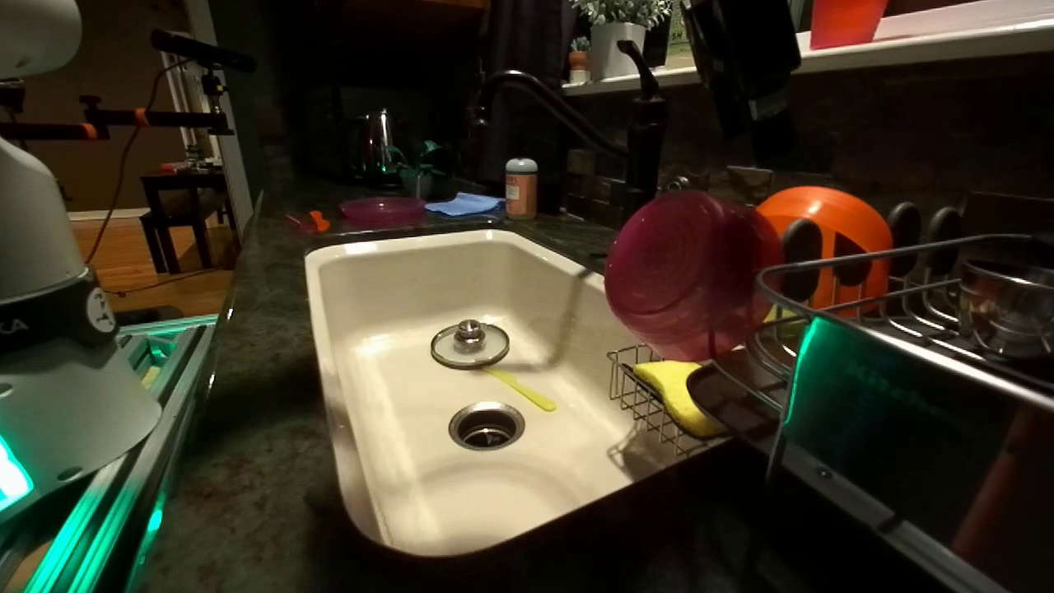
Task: Put the orange bowl inside the yellow bowl and put the purple bowl inside the other plastic bowls
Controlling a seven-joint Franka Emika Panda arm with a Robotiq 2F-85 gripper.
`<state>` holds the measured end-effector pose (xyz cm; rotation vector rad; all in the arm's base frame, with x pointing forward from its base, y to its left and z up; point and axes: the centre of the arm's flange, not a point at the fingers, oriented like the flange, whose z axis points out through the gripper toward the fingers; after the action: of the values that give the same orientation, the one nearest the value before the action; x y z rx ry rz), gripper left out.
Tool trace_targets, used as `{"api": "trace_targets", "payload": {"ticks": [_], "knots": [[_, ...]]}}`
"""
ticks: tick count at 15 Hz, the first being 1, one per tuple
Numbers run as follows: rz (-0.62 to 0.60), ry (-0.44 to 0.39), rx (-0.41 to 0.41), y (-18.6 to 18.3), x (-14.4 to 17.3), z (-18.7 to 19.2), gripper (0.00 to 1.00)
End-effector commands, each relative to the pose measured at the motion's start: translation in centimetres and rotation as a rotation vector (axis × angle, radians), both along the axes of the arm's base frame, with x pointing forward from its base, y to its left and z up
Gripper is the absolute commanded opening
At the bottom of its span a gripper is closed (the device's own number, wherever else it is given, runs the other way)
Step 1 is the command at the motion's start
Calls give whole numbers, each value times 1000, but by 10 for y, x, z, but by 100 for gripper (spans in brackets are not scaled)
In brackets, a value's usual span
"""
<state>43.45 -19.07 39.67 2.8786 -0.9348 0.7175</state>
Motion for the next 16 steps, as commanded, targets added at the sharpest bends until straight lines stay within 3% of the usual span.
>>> {"api": "trace_targets", "payload": {"ticks": [1, 16], "knots": [[-37, -20, 26, -3, 18, -8, 100], [-114, -28, 122, -6, 43, -28, 100]]}}
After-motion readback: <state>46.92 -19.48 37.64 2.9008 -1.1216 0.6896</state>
